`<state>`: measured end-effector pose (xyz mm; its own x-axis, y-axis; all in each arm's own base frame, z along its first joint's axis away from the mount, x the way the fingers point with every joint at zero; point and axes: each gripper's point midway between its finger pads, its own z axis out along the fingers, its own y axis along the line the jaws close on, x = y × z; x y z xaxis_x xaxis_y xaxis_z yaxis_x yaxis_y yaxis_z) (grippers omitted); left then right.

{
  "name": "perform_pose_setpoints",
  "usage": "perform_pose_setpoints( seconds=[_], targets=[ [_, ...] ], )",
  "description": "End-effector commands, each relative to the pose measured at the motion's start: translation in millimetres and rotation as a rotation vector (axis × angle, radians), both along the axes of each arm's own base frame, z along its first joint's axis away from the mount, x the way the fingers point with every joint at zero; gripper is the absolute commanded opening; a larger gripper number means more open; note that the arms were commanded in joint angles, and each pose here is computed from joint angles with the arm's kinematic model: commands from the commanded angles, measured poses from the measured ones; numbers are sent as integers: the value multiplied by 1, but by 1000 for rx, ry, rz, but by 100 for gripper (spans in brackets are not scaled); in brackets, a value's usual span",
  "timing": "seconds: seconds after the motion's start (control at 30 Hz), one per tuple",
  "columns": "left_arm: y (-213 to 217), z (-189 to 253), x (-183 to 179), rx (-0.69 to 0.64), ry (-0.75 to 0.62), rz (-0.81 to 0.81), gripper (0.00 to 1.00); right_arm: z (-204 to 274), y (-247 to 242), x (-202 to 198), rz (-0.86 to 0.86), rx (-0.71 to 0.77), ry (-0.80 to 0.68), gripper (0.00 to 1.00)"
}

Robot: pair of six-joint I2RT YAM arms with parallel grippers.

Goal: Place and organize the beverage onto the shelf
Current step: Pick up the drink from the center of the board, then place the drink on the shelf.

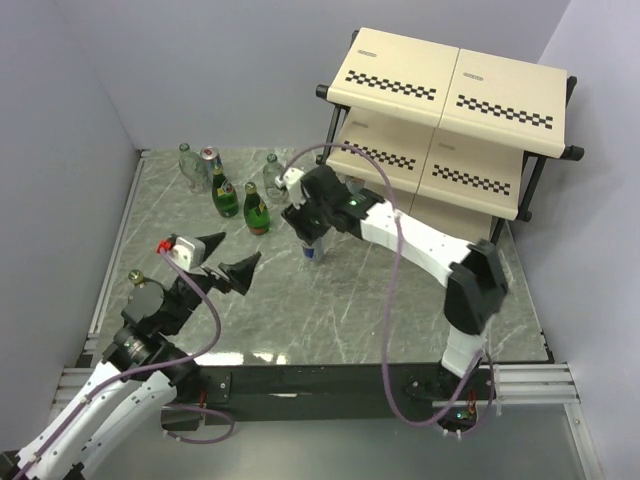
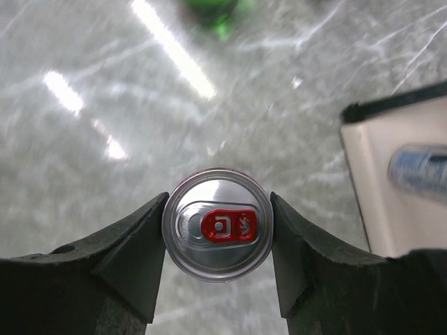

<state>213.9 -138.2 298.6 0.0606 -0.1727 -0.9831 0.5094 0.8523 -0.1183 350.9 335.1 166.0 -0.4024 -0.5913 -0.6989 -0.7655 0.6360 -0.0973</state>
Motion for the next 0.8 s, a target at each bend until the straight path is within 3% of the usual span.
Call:
perform_pose_setpoints(
  seconds=[0.0,0.17,0.37,0.67,0.77],
  targets=[
    [-36,25,-17,-119,-110,-221,99,65,-15,-18,97,90,-149,0],
    [-65,32,-12,-211,-65,-337,100,53,-57,-64,184,30,-140,0],
    [-111,0,0,-240,43,-464,100,60,-106,-83,106,88,-151,0],
    [-192,-49,-4,-46,-80,-567,98,78,-155,-85,-12,242,-150,0],
    [-206,-42,0,-40,-160,-560,99,83,-157,-89,-28,276,-152,0]
  ],
)
